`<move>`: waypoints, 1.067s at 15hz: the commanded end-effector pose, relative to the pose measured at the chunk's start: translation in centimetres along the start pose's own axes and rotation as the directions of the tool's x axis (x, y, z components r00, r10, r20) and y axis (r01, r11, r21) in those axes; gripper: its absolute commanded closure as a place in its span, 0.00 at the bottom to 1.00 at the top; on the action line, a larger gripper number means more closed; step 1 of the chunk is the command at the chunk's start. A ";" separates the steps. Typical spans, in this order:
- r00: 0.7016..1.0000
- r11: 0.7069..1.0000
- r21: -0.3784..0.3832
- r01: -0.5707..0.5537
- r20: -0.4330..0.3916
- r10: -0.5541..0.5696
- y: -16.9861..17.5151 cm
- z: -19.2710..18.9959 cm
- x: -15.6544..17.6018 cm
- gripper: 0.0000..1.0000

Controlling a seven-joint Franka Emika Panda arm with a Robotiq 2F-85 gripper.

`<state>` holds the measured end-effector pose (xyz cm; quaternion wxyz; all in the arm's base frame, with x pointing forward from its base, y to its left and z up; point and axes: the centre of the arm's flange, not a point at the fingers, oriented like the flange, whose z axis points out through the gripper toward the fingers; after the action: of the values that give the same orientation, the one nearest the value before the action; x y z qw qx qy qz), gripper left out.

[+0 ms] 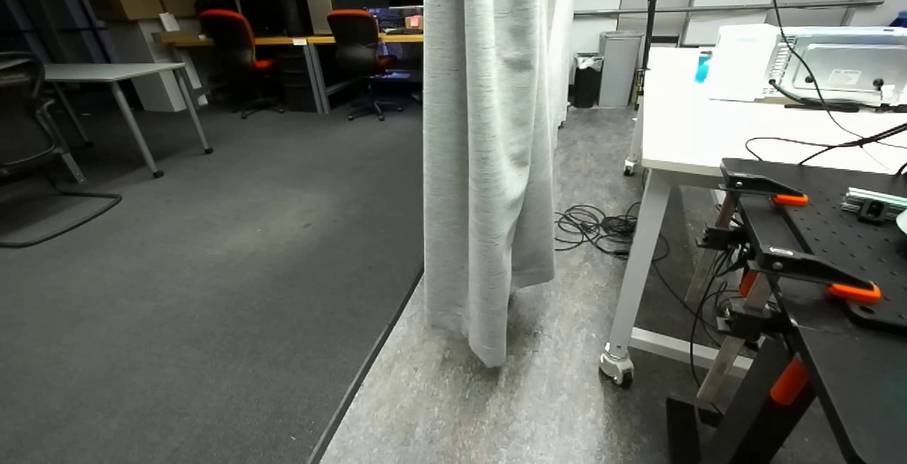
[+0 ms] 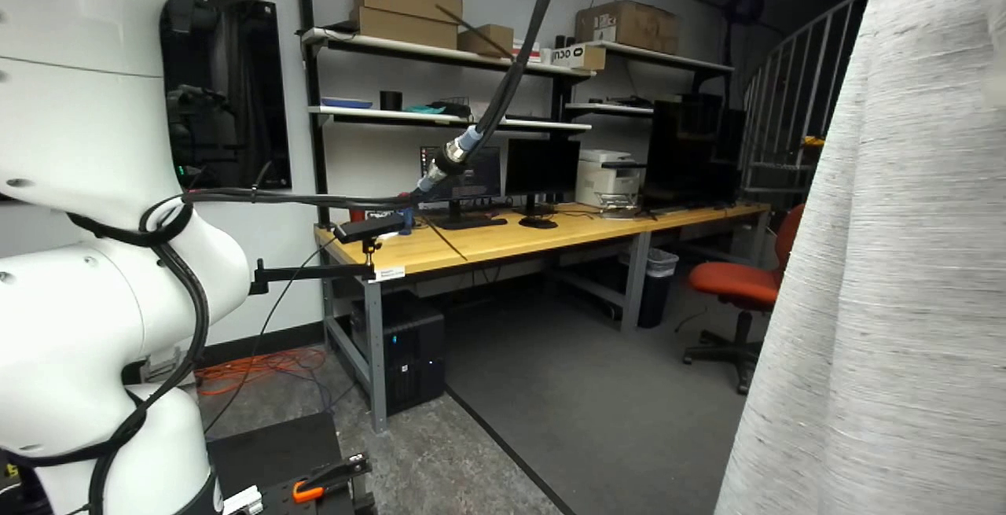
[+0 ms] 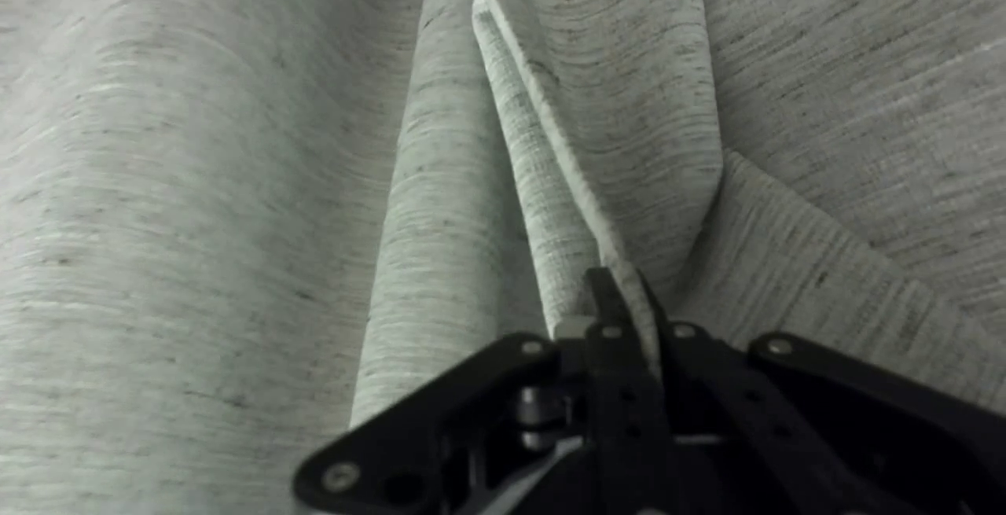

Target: Pull back the grey curtain

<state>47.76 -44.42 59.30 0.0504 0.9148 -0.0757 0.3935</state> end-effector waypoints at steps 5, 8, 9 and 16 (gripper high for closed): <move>0.987 0.996 0.080 -0.046 0.158 0.033 -3.9 1.5 -8.0 0.99; 0.980 0.994 0.098 -0.046 0.198 0.026 -5.7 2.3 -9.5 0.99; 0.979 0.993 0.105 -0.048 0.203 0.026 -6.1 2.4 -9.5 0.99; 0.975 0.995 0.088 -0.057 0.220 0.036 -6.0 2.3 -9.9 0.99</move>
<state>44.68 -38.17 51.59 -0.0057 0.9457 -0.0762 0.3161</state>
